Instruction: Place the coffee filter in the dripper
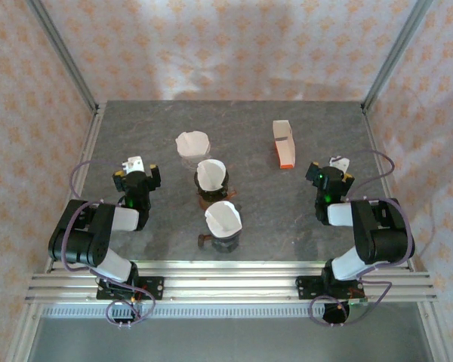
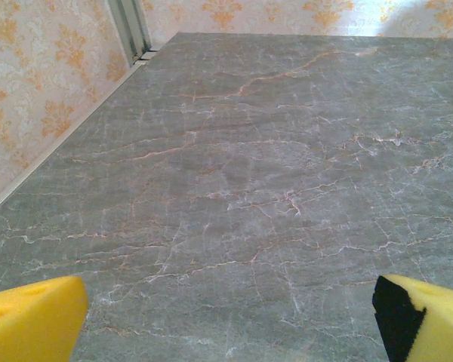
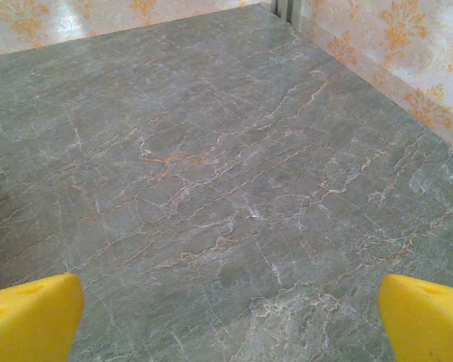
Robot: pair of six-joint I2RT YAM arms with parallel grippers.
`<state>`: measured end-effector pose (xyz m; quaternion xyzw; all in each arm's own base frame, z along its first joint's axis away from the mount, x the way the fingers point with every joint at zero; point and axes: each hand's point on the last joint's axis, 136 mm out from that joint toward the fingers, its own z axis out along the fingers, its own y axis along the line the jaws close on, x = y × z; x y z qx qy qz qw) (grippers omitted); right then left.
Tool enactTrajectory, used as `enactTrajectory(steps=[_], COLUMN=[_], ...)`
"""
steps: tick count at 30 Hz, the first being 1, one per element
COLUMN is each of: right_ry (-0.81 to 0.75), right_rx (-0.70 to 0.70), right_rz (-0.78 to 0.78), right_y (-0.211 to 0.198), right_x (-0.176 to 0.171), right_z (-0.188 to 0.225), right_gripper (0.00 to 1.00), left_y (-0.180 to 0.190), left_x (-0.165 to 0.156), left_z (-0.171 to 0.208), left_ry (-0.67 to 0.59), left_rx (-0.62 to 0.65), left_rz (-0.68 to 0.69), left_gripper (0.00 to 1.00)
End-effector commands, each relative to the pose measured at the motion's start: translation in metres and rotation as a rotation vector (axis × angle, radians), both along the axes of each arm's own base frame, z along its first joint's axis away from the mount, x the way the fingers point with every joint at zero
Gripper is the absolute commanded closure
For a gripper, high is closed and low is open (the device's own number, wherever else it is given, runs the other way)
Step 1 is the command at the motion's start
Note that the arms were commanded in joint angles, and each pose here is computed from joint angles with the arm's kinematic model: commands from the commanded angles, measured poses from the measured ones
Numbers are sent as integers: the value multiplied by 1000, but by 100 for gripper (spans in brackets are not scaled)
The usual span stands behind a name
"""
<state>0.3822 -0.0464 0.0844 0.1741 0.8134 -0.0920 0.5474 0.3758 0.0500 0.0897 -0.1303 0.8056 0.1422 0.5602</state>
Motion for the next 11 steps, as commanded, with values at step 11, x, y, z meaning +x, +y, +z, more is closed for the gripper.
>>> enactTrajectory(steps=[11], right_ry=[-35], right_rx=[-3], right_rz=[1], right_y=[0], right_x=[4], right_z=[9], right_gripper=[0], left_y=[0], left_x=[7], left_z=[12], left_ry=[-49], left_rx=[-6], left_rz=[5], left_gripper=[0])
